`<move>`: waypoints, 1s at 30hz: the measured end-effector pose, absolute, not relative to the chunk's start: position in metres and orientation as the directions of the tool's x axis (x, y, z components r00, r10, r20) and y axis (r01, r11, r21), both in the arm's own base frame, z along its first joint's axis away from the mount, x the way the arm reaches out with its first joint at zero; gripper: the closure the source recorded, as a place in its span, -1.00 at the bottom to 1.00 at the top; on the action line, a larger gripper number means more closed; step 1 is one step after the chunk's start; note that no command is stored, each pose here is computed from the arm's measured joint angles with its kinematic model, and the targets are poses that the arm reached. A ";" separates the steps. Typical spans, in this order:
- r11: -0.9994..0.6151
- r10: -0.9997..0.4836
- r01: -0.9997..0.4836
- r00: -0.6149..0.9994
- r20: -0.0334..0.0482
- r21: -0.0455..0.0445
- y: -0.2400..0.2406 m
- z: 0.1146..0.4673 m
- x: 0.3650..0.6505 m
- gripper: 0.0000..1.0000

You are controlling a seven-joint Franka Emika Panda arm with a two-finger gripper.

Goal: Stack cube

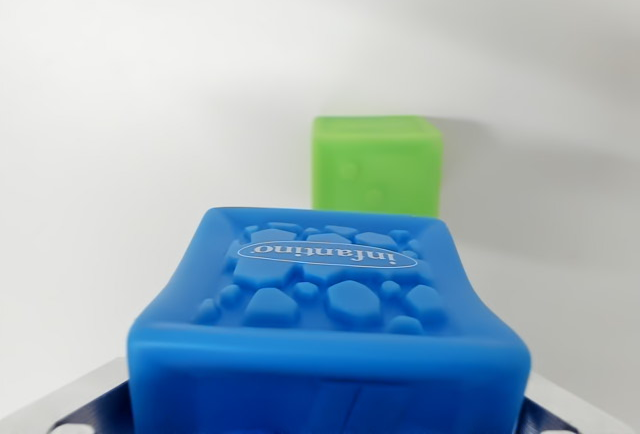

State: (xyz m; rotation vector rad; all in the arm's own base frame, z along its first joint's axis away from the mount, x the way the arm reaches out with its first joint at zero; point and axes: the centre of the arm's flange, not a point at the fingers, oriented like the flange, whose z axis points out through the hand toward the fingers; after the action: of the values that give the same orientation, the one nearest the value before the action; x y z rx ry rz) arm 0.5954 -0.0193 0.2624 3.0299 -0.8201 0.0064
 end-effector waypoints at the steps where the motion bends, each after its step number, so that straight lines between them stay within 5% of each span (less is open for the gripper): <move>1: -0.863 -0.504 -0.504 0.863 0.005 0.002 -0.021 0.262 0.596 1.00; 13: -0.860 -0.509 -0.509 0.860 0.004 0.002 -0.040 0.262 0.605 1.00; 22: -0.860 -0.510 -0.510 0.860 -0.005 0.004 -0.040 0.232 0.605 1.00; 30: -0.860 -0.510 -0.510 0.860 -0.004 0.001 -0.040 0.211 0.605 1.00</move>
State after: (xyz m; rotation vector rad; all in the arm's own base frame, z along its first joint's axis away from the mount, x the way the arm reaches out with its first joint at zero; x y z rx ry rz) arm 0.6047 -0.0400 0.2114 3.0300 -0.8300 -0.0066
